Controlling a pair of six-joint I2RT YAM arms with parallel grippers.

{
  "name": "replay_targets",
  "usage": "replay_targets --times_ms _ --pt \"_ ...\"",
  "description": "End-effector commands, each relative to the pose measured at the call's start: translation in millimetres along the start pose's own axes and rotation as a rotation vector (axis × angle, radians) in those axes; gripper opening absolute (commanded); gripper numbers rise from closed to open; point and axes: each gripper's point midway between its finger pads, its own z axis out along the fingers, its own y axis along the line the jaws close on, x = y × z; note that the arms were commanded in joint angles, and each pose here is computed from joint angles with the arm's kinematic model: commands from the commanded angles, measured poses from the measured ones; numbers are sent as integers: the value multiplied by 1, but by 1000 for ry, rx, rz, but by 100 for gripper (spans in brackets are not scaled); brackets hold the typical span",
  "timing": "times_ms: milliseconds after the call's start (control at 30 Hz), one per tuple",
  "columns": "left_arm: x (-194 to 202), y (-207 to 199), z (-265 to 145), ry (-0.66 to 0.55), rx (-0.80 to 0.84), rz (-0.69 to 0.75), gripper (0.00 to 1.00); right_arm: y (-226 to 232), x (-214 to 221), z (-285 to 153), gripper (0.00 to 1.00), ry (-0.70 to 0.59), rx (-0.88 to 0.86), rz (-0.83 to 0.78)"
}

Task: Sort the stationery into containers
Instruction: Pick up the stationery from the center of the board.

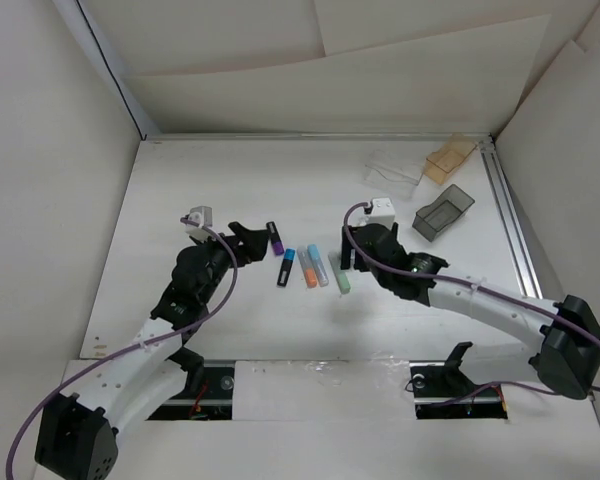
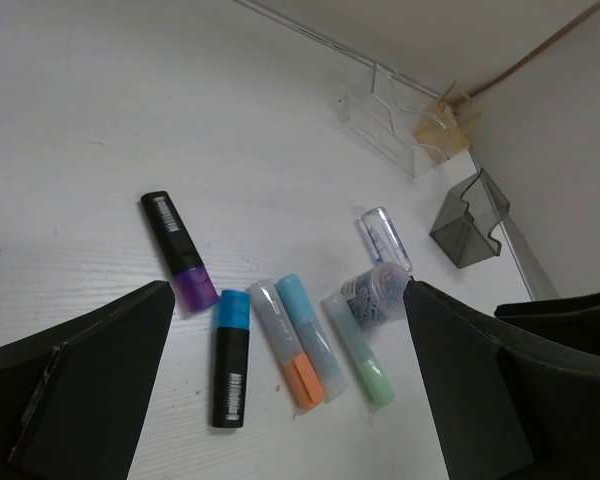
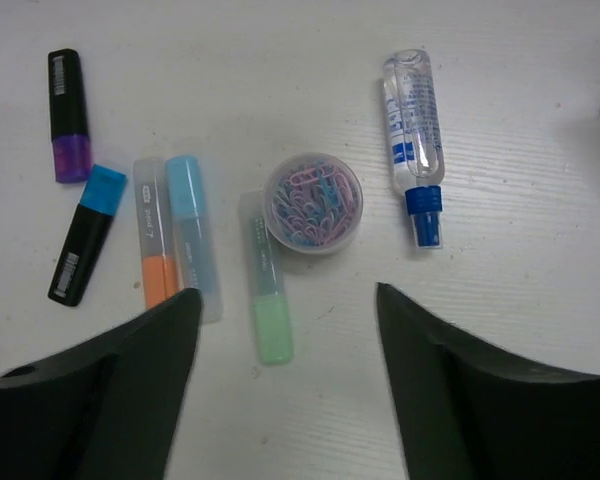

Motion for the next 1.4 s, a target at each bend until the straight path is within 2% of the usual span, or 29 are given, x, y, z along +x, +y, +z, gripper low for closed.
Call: replay_targets --times_ms 0,33,67,100,133,233,267,300,367,400,500,700,867,1067,1367 --pt "-15 -24 -2 -20 88 -20 100 10 -18 -5 70 -35 -3 28" --pt "-11 -20 -2 -18 73 -20 100 11 -19 -2 53 -34 9 24" --pt "-16 -22 -4 -51 87 -34 100 9 -16 -2 20 -24 16 16" --pt "-17 -22 -5 -68 100 -35 100 7 -17 0 4 -23 36 9" --pt "-19 -23 -8 -88 116 -36 100 7 -23 0 0 -32 47 10" --pt "-19 -13 -8 -117 84 -18 100 8 -23 5 0 -15 71 -8" --pt "-20 -11 -8 -123 76 -4 100 8 -20 7 7 -9 75 -13" --pt "-23 -10 -8 -139 70 -5 100 8 -20 9 34 -5 88 -20" --pt "-26 -6 -7 -155 47 3 100 8 -20 12 61 1 103 -29" --pt "-22 1 -7 -162 33 2 100 9 -18 15 82 15 111 -40" --pt "-19 9 -2 -157 -8 14 100 9 -12 23 94 44 142 -60" --pt "-20 31 3 -132 -170 -41 100 20 -2 43 94 94 164 -79" --pt "-19 26 -6 -172 -102 -44 100 -3 6 59 93 119 258 -36" --pt "-24 25 -7 -168 -117 -43 100 -12 19 78 90 156 216 34" --pt "-23 23 -7 -170 -103 -53 100 -10 38 98 87 217 181 23"
